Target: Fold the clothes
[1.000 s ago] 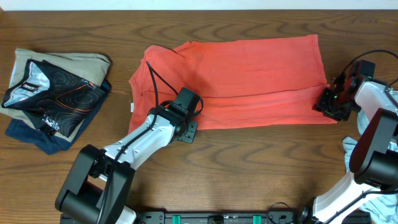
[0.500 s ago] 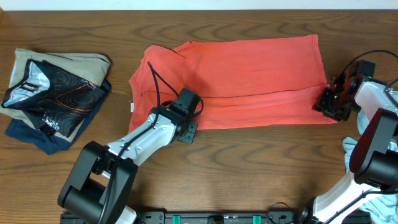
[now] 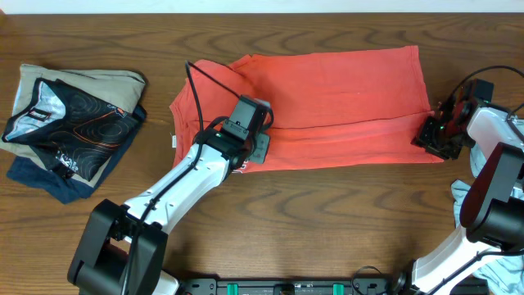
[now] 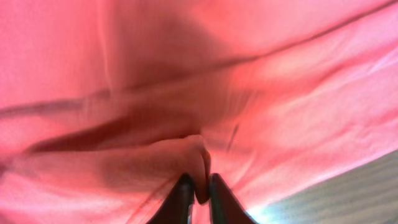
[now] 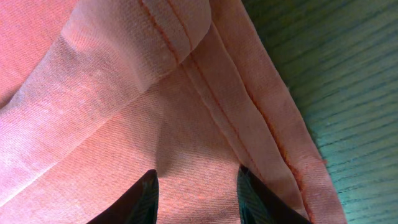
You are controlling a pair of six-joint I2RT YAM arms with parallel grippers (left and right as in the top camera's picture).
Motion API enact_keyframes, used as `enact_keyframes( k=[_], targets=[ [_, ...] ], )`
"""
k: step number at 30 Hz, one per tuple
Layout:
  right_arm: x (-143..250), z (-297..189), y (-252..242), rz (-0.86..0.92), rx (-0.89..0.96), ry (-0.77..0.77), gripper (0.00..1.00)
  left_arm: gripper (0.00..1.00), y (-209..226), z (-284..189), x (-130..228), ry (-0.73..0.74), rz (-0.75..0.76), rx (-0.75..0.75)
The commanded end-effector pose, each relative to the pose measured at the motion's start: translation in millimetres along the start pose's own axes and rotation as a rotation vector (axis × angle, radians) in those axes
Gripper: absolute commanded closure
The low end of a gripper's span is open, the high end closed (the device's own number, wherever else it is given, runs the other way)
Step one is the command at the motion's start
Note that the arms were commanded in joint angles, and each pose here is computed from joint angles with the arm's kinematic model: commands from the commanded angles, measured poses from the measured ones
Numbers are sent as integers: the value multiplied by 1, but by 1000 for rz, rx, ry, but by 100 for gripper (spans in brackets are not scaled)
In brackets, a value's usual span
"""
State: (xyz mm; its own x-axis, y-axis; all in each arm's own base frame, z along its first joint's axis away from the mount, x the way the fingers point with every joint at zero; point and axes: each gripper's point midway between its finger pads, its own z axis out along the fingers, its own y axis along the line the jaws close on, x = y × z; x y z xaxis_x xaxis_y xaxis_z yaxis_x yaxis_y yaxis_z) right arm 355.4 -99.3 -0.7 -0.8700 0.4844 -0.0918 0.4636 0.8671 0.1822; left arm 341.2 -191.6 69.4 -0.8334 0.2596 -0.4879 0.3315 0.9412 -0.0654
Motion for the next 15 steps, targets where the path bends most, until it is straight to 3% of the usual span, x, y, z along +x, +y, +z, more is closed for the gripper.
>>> enact_keyframes(
  k=[1, 3, 9, 15],
  targets=[
    [17, 19, -14, 7, 67, 73, 59, 57, 1, -5, -7, -23, -15, -8],
    [17, 19, -14, 7, 67, 73, 59, 53, 4, -5, -1, 4, -16, -16],
    [18, 19, -14, 8, 68, 77, 56, 53, 27, -7, 24, 114, -56, -60],
    [18, 19, -15, 9, 68, 77, 54, 53, 72, -13, 46, 207, -226, -133]
  ],
)
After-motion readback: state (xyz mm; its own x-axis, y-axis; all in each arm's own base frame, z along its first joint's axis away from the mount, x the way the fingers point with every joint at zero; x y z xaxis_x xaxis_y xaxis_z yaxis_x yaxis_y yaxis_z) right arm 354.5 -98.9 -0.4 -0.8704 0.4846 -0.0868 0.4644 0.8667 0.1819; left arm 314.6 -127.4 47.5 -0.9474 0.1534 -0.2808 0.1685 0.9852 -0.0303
